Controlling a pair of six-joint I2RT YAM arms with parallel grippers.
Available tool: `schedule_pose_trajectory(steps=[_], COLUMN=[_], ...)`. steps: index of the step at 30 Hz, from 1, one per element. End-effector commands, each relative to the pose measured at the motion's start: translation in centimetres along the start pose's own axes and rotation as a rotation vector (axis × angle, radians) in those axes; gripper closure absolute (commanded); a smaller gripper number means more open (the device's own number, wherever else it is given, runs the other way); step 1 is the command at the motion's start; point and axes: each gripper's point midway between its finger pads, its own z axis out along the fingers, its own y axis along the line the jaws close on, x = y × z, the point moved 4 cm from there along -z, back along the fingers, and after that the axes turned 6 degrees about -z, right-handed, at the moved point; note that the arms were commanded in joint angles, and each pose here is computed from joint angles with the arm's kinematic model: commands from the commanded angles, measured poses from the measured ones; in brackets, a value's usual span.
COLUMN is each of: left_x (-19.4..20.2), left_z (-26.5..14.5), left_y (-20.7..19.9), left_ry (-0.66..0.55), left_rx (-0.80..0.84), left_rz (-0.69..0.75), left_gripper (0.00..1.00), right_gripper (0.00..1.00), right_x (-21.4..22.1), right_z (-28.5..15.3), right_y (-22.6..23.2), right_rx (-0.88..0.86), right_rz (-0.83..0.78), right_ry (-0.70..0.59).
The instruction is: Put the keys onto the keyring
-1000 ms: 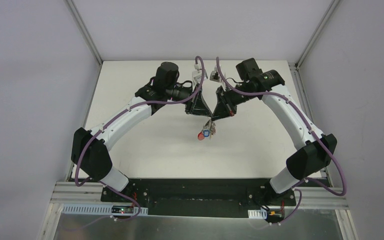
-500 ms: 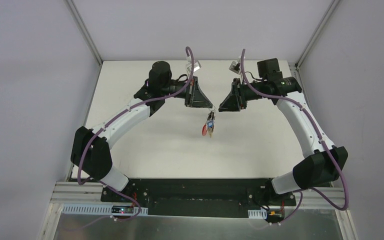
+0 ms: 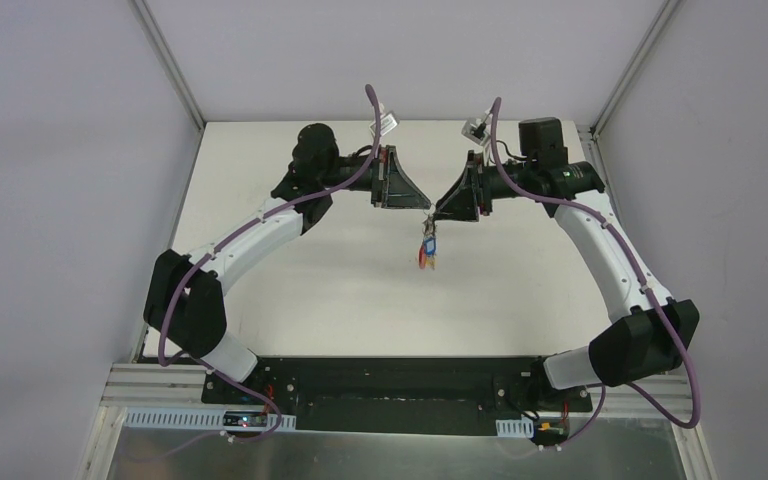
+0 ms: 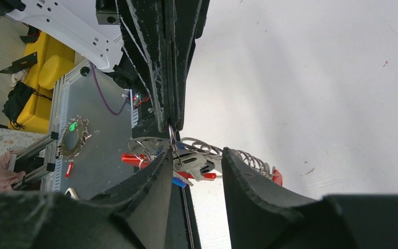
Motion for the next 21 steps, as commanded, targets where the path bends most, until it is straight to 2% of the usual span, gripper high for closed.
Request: schedule_pose_trajectory(steps=[1,8,21], left_x=[-0.97,-0.92,-1.10], left_z=[-0.02,-0.05,-0.08], left_y=[-1.28,-1.05,-0.86], left_ry=[-0.042,-0.048,-0.054], left_rx=[0.039,0.025,0.018], left_rz=[0.031,0.020,0.017], left_gripper=[1.00,1.00,1.00], right_gripper=[0.59,0.69,0.74], right_x=[-1.66,-1.96,-1.36], right_z=[-0.60,-0.46,-0.11], right_y=[1.48,1.77,1.71], right_rx=[-0.045,-0.081,-0.109], right_rz=[-0.062,-0.036,0.002], right_ry=[-0.060,-0.077,-0.083])
